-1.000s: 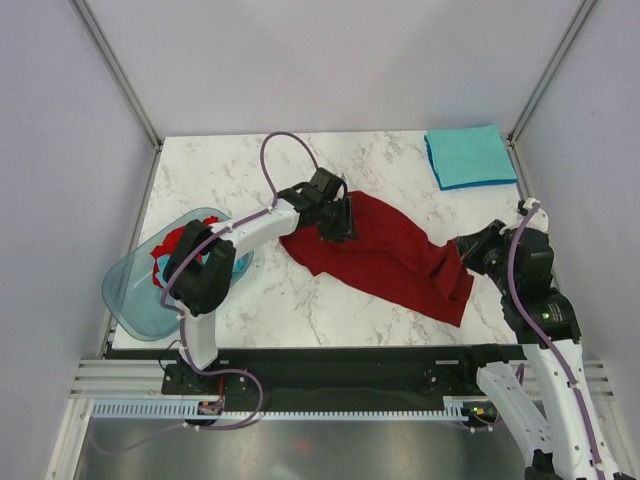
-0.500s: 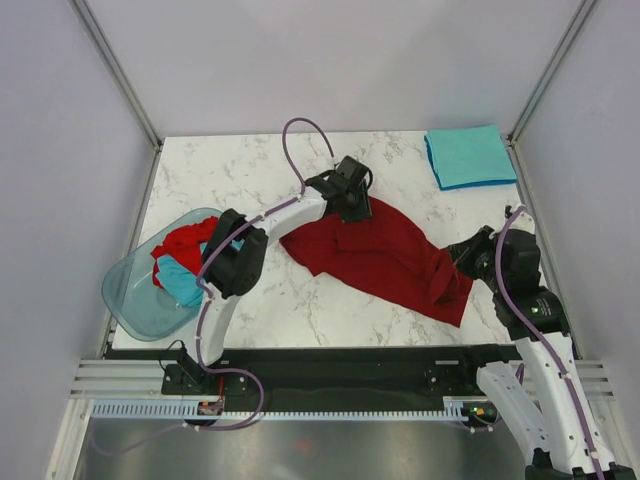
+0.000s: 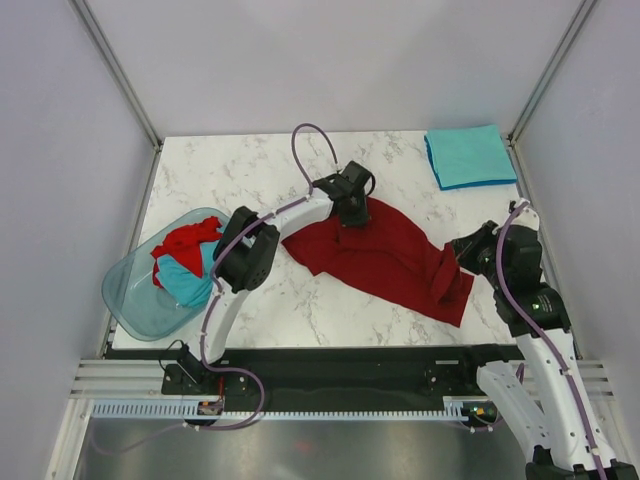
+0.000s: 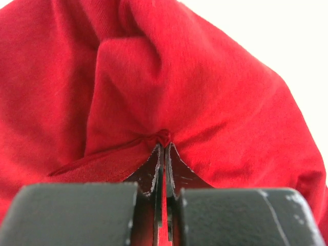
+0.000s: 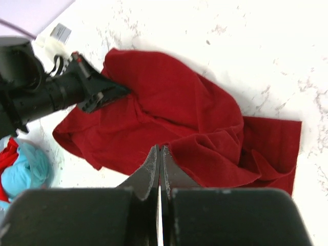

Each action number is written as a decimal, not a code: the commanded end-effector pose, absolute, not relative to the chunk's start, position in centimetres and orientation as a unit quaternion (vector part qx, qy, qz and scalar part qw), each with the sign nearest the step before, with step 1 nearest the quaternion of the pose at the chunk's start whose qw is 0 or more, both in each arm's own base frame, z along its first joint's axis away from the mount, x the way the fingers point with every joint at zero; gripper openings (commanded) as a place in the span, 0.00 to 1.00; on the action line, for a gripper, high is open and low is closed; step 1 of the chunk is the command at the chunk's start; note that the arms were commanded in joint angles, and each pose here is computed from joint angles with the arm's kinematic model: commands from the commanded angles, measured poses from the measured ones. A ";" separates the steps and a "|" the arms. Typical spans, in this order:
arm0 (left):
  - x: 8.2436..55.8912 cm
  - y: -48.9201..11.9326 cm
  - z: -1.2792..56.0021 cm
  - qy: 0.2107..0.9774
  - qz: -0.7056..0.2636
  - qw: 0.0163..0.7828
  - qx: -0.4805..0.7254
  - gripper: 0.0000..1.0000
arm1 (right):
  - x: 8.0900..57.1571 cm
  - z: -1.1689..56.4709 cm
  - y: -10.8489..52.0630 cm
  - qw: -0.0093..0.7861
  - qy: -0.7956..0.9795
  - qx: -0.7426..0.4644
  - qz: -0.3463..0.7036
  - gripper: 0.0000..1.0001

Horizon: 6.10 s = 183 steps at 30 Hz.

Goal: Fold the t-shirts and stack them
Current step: Flatten the tshirt out

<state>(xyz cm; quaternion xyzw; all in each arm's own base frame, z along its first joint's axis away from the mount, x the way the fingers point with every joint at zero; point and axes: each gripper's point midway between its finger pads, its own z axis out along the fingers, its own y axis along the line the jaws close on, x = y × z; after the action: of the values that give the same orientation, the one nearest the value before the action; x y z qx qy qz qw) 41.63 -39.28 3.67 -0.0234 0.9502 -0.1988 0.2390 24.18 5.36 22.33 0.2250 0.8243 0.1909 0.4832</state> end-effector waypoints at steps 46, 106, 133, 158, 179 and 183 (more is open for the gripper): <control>29.8 -28.9 17.2 0.845 -0.416 0.242 0.232 0.07 | 28.2 30.8 -2.9 0.560 0.774 0.296 -0.022 0.00; 24.9 -14.0 60.2 0.538 -0.186 0.790 0.228 0.02 | 24.3 57.3 -4.6 0.763 0.558 0.321 0.060 0.00; 29.5 -10.7 64.4 0.486 -0.085 0.854 0.163 0.02 | 30.8 57.7 -2.1 0.765 0.585 0.261 0.073 0.00; 10.3 -8.1 72.1 0.277 -0.116 0.929 0.214 0.02 | 11.0 64.3 -7.6 0.825 0.447 0.336 0.078 0.00; 50.4 -18.0 40.2 0.579 -0.066 0.735 0.346 0.02 | 45.9 34.8 -4.7 0.692 0.664 0.275 -0.062 0.00; 55.4 -19.0 31.7 0.626 -0.086 0.687 0.360 0.02 | 51.2 28.9 -3.6 0.679 0.695 0.237 -0.006 0.00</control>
<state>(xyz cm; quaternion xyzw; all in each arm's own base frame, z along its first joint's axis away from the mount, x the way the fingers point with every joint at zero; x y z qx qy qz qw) 53.07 -18.37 29.66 0.3354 0.6812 -0.0970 0.6435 47.02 -5.17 27.43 0.2587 0.7345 -0.0928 0.6205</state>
